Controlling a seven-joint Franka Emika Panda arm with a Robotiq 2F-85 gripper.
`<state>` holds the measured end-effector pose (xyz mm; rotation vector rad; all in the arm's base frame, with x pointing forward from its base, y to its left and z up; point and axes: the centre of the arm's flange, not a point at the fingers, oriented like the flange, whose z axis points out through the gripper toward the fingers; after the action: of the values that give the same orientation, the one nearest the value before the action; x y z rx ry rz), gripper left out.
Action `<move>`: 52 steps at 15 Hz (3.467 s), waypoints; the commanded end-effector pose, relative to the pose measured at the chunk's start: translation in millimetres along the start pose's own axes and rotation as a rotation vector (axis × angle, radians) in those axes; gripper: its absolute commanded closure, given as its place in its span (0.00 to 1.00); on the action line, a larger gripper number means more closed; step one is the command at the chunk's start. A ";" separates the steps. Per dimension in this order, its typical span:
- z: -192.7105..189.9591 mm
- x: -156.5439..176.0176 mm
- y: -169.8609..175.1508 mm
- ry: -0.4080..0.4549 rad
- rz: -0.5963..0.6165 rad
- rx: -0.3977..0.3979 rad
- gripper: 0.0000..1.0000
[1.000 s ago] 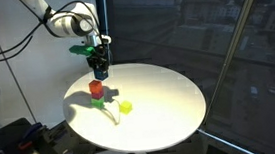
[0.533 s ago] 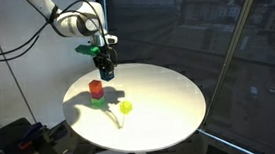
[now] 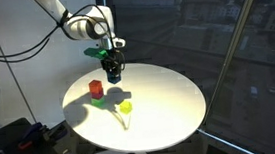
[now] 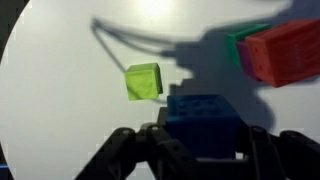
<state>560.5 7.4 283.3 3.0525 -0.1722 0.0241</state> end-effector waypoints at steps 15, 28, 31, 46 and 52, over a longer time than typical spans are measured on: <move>45.7 28.5 19.9 -0.062 -0.023 -0.024 0.69; 54.2 19.4 15.8 -0.067 -0.010 -0.022 0.44; 53.7 20.4 15.8 -0.062 0.002 -0.021 0.69; 63.4 44.7 50.7 -0.074 0.078 -0.015 0.69; 78.0 47.6 52.6 -0.084 0.073 -0.023 0.69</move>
<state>592.9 -51.7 212.7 3.0184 -0.2896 -0.0935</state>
